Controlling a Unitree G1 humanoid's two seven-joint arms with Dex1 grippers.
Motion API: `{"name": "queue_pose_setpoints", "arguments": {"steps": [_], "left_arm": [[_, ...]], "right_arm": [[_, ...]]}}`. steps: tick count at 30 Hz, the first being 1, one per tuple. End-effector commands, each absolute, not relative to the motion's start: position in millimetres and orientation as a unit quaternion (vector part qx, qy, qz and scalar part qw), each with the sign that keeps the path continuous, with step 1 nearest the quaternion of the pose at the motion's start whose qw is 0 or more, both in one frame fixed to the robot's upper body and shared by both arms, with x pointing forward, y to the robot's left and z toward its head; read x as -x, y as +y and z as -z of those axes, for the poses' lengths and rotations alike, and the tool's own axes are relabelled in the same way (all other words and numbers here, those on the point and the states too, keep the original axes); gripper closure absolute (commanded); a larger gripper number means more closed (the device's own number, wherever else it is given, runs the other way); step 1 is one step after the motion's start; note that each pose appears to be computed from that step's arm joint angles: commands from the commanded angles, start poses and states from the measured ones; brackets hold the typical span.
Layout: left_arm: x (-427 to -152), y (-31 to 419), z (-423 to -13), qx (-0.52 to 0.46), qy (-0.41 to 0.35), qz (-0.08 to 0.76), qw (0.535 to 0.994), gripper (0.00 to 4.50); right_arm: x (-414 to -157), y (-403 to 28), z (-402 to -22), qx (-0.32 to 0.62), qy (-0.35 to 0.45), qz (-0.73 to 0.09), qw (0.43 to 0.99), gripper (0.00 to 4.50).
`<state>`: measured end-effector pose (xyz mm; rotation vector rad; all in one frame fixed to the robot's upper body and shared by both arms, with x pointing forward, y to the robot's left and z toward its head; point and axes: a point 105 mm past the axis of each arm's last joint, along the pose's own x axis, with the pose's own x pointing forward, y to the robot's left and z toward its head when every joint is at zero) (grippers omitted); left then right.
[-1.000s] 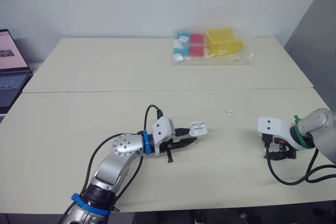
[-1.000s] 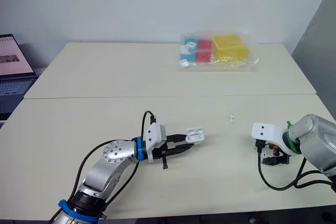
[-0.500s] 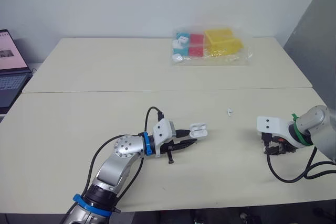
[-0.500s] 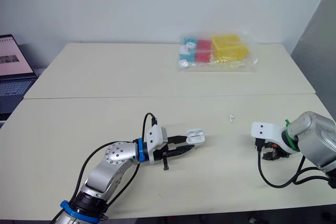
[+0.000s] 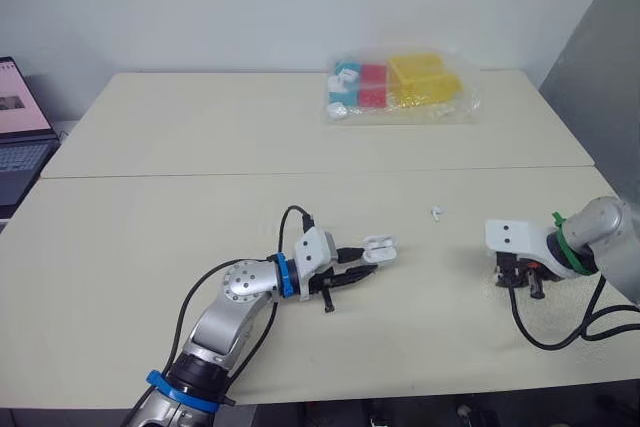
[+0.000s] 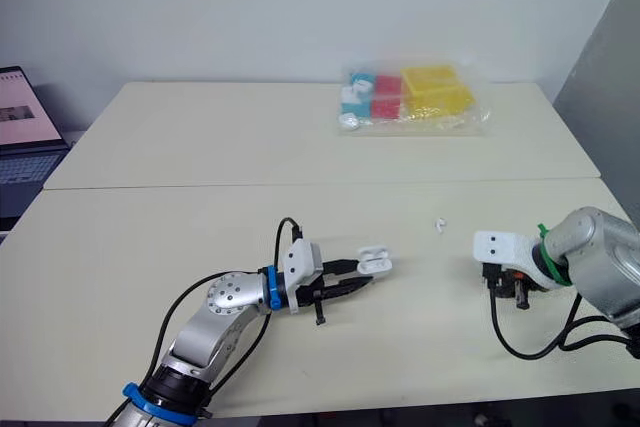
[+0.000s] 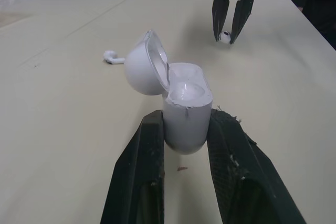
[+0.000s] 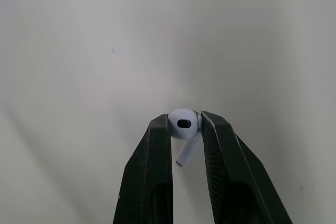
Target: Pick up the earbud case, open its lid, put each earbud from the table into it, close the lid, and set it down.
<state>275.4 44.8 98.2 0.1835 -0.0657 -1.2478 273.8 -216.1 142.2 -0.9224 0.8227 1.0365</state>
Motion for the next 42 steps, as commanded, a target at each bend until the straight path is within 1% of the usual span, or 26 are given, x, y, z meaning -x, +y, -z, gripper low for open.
{"name": "queue_pose_setpoints", "arguments": {"steps": [1,3,5,6,7,8,10,12,15,21,27,32,37,42], "left_arm": [[-278,46,-120,-0.059,-0.076,0.573,0.814,3.73],[-280,46,-125,-0.054,-0.087,0.57,0.816,3.73],[-280,46,-130,-0.041,-0.094,0.57,0.815,3.73],[-282,45,-136,-0.038,-0.111,0.566,0.816,3.73],[-283,45,-141,-0.037,-0.124,0.563,0.816,3.73],[-284,45,-143,-0.037,-0.132,0.561,0.817,3.73],[-284,44,-148,-0.04,-0.147,0.561,0.814,3.73],[-285,42,-154,-0.045,-0.166,0.555,0.814,3.73],[-288,42,-157,-0.04,-0.172,0.551,0.816,3.73],[-291,41,-164,-0.034,-0.171,0.549,0.817,3.73],[-291,44,-166,-0.033,-0.165,0.55,0.818,3.73],[-292,41,-169,-0.026,-0.163,0.552,0.817,3.73],[-291,40,-169,-0.024,-0.162,0.552,0.817,3.73],[-290,40,-170,-0.024,-0.162,0.553,0.817,3.73]], "right_arm": [[-267,-181,-192,0.392,0.246,-0.501,0.732,4.08],[-261,-170,-202,0.378,0.21,-0.512,0.742,4.08],[-256,-163,-208,0.353,0.197,-0.516,0.755,4.08],[-257,-150,-220,0.328,0.131,-0.524,0.775,4.08],[-256,-141,-230,0.307,0.083,-0.527,0.788,4.08],[-257,-135,-237,0.292,0.05,-0.527,0.796,4.08],[-259,-123,-248,0.222,-0.026,-0.513,0.829,4.08],[-259,-111,-254,0.179,-0.097,-0.487,0.849,4.08],[-256,-99,-250,0.128,-0.111,-0.478,0.862,4.08],[-266,-94,-242,0.088,-0.143,-0.432,0.886,4.08],[-267,-91,-233,0.098,-0.149,-0.424,0.888,4.08],[-267,-85,-228,0.143,-0.166,-0.422,0.88,4.08],[-267,-84,-222,0.164,-0.174,-0.423,0.874,4.08],[-269,-89,-206,0.177,-0.168,-0.415,0.877,4.08]]}}
